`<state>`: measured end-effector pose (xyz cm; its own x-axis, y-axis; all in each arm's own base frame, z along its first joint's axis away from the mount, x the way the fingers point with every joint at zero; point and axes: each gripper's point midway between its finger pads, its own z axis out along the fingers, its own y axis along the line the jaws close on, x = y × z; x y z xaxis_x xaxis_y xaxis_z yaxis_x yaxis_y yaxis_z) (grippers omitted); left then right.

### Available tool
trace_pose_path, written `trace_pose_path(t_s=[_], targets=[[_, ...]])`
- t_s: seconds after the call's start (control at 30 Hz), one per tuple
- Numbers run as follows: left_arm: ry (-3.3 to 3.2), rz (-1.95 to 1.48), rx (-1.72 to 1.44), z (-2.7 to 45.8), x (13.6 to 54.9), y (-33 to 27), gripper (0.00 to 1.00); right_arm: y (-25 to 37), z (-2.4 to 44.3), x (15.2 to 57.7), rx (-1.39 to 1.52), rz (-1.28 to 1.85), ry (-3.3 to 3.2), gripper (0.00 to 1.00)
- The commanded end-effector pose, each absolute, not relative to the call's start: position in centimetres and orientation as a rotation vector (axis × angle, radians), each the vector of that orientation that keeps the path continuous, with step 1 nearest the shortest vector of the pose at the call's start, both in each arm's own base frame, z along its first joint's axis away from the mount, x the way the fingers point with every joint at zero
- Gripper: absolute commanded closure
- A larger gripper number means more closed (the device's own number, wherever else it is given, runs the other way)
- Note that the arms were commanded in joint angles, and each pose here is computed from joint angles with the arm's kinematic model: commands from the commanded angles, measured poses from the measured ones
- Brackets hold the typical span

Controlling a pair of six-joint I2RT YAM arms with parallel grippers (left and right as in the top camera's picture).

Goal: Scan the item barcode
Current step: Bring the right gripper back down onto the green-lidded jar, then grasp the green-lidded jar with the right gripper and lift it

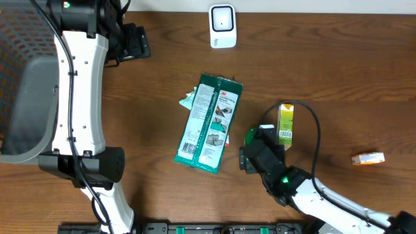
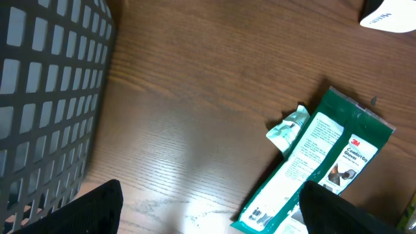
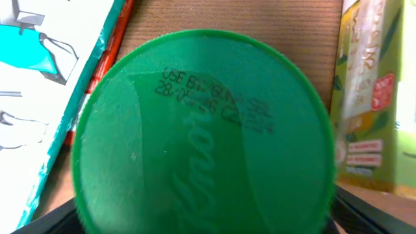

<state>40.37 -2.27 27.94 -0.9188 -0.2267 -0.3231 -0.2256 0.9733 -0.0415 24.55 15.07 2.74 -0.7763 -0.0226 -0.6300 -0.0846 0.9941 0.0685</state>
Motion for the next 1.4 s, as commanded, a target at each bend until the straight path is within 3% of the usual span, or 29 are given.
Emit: trace_pose_path(t_s=[0.0, 0.17, 0.37, 0.67, 0.87, 1.03, 1.07, 1.13, 1.37], targets=[[2.775, -0.007, -0.341, 28.6, 40.0, -2.2, 0.13, 14.0, 1.6, 24.9, -0.083, 0.027, 2.455, 0.15], [2.775, -0.007, -0.341, 28.6, 40.0, -2.2, 0.13, 14.4, 0.5, 25.2, -0.088, 0.021, 2.466, 0.18], [2.775, -0.007, -0.341, 28.6, 40.0, -2.2, 0.13, 14.8, 1.8, 25.6, -0.075, 0.058, 2.431, 0.44], [2.775, -0.007, -0.341, 28.6, 40.0, -2.2, 0.13, 15.8, 4.5, 25.8, -0.095, 0.166, 2.369, 0.43], [2.775, -0.007, -0.341, 28.6, 40.0, -2.2, 0.13, 16.1, 7.3, 26.1, -0.083, 0.278, 2.479, 0.61], [2.775, -0.007, -0.341, 28.6, 40.0, -2.2, 0.13, 14.9, 12.7, 27.5, -0.061, 0.299, 2.558, 0.62], [2.775, -0.007, -0.341, 28.6, 40.0, -2.2, 0.13, 14.8, 13.8, 27.8, -0.063, 0.307, 2.557, 0.6], [2.775, -0.007, -0.341, 28.6, 40.0, -2.2, 0.13, 14.4, 16.3, 28.3, -0.044, 0.318, 2.552, 0.43], [2.775, -0.007, -0.341, 28.6, 40.0, -2.2, 0.13, 15.0, 19.7, 29.2, -0.084, 0.363, 2.494, 0.41]])
